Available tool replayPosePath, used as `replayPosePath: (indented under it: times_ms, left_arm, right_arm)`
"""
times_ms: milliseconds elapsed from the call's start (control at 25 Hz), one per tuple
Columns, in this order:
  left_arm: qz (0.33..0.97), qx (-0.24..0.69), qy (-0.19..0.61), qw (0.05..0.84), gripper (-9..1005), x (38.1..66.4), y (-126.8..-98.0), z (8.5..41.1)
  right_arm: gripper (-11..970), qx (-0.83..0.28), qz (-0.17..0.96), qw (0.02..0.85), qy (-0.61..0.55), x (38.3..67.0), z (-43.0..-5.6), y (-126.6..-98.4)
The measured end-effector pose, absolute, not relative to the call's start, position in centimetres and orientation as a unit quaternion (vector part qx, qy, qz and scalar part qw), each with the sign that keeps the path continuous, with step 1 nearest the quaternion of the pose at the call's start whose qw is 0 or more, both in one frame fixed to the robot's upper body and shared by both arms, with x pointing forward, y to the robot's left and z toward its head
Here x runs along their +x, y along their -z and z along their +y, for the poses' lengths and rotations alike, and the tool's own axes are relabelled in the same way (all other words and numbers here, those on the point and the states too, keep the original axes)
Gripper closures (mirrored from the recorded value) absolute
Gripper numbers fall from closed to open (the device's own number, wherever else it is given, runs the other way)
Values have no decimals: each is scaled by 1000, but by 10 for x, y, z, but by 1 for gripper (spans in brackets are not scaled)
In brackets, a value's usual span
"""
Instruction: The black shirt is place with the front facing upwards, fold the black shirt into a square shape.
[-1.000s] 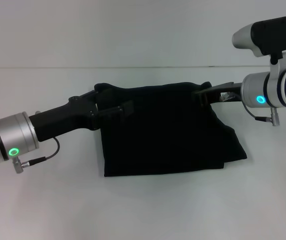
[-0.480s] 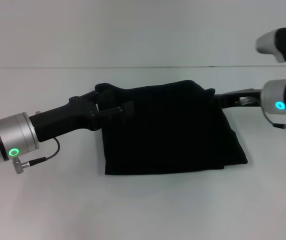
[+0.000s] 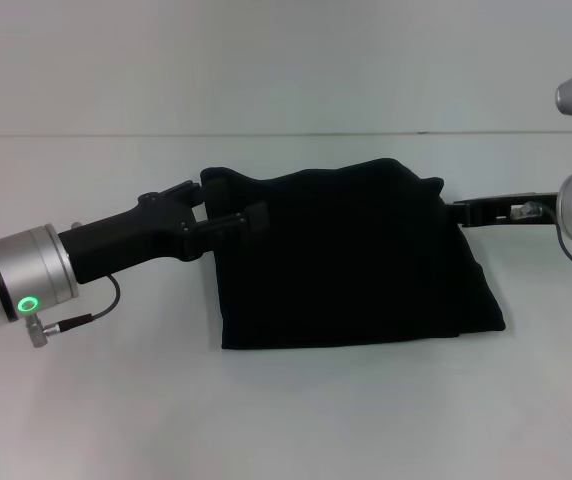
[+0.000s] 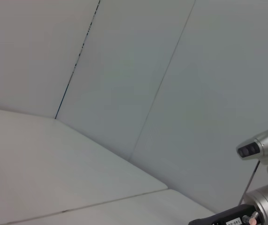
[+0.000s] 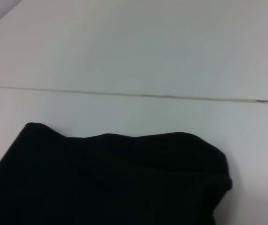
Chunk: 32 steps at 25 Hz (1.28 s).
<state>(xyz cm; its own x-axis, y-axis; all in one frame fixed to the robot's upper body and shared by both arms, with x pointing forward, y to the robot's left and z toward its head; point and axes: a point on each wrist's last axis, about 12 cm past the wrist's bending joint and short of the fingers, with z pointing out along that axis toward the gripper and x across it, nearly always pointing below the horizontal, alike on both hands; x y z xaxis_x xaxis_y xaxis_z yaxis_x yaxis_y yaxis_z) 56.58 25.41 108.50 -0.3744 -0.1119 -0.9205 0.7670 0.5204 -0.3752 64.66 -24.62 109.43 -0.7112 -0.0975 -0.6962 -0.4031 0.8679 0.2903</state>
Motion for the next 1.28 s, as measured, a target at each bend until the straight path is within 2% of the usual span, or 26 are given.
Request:
replayPosePath:
  times_ms: [480, 680, 920, 1120, 1280]
  left_arm:
    - [708, 231, 432, 509, 84, 565, -1085, 255]
    - [710, 226, 434, 506, 84, 567, -1086, 255]
    - [715, 213, 440, 499, 84, 570, -1088, 256]
    - [728, 199, 438, 488, 83, 575, -1087, 255]
    - [731, 198, 436, 486, 83, 576, -1087, 255]
  right_arm:
    - [442, -125, 881, 396, -226, 644, -260, -1115]
    - [206, -127, 879, 392, -241, 641, -263, -1119]
    - [157, -126, 879, 390, -243, 637, -270, -1116]
    - [38, -134, 874, 392, -254, 632, -273, -1115]
    - [30, -139, 868, 393, -269, 627, -276, -1115]
